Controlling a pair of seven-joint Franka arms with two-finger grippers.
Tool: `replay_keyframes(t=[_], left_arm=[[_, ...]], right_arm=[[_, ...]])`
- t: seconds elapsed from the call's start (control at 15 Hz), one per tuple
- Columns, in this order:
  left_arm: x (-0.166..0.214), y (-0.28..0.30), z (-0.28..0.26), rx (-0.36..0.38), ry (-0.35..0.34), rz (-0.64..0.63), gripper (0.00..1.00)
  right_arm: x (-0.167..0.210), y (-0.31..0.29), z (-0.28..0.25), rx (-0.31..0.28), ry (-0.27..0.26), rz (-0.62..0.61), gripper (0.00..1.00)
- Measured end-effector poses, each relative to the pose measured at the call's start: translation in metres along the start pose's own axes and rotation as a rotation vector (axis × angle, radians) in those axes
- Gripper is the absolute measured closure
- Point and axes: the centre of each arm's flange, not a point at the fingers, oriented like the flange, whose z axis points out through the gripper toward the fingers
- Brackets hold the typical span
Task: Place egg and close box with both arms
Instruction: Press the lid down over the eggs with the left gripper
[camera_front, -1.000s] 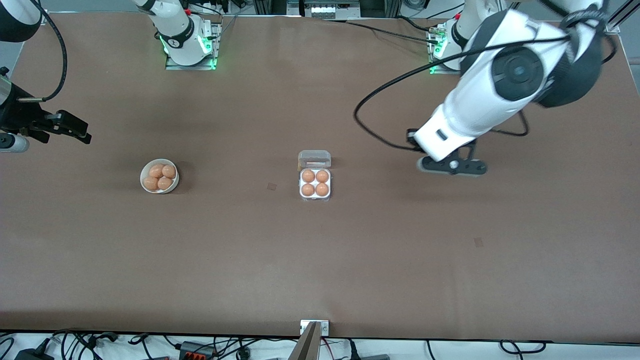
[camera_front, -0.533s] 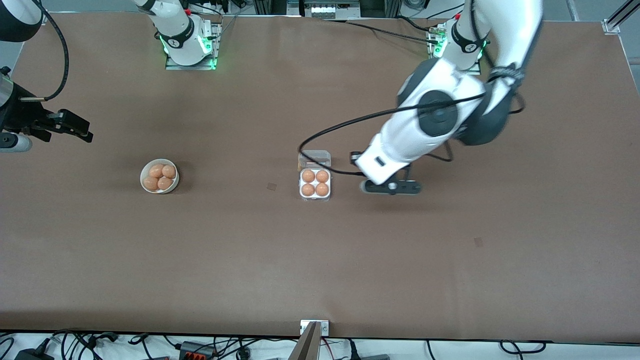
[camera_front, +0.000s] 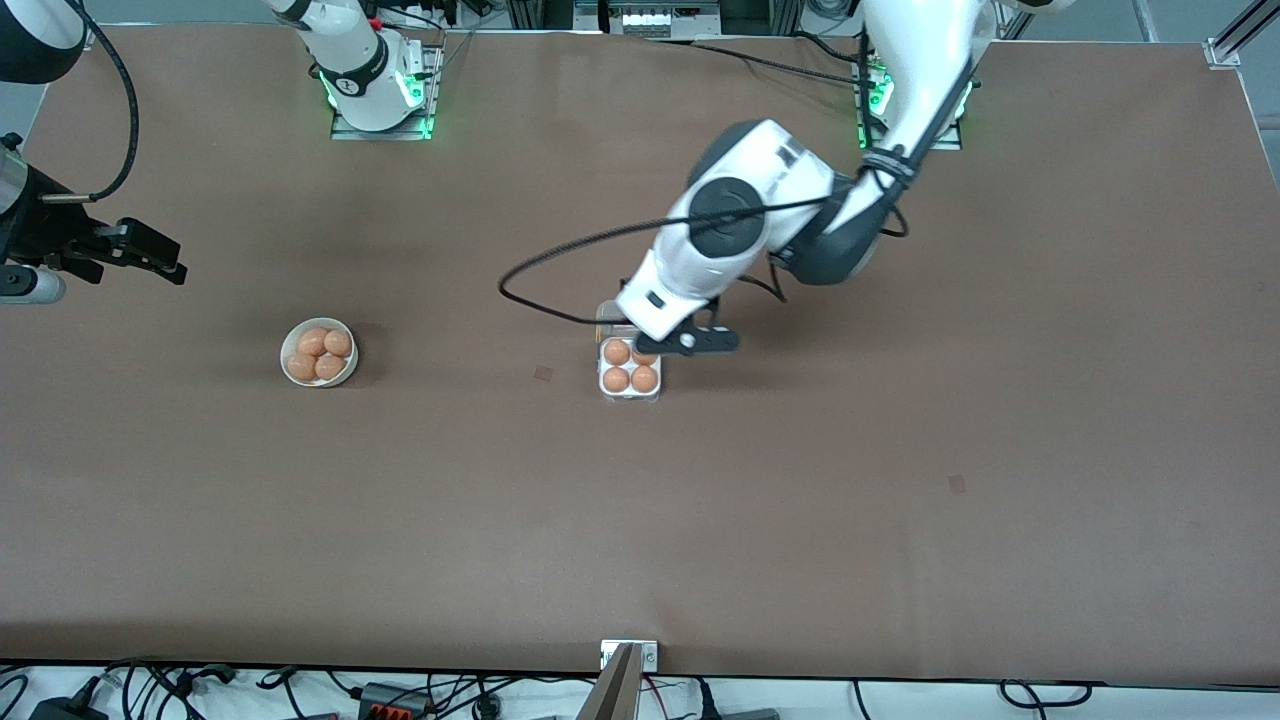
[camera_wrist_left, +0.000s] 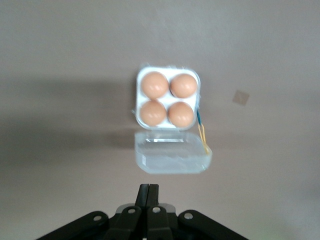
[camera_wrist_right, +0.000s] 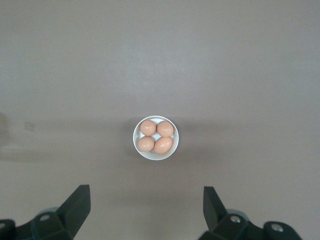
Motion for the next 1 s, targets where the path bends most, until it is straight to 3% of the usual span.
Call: replay_keyframes(t=[0.4, 0.73, 1.0], left_arm=[[-0.043, 0.042, 0.061, 0.09, -0.016, 0.082, 0.99], [-0.033, 0.034, 0.092, 0.163, -0.004, 0.096, 0.99], [-0.018, 0.026, 0.126, 0.177, 0.002, 0.088, 0.99]], right_arm=[[0.0, 0.0, 0.0, 0.0, 0.0, -0.001, 0.0], [0.0, 0.001, 0.0, 0.0, -0.001, 0.001, 0.0], [0.0, 0.005, 0.0, 0.0, -0.001, 0.009, 0.0]])
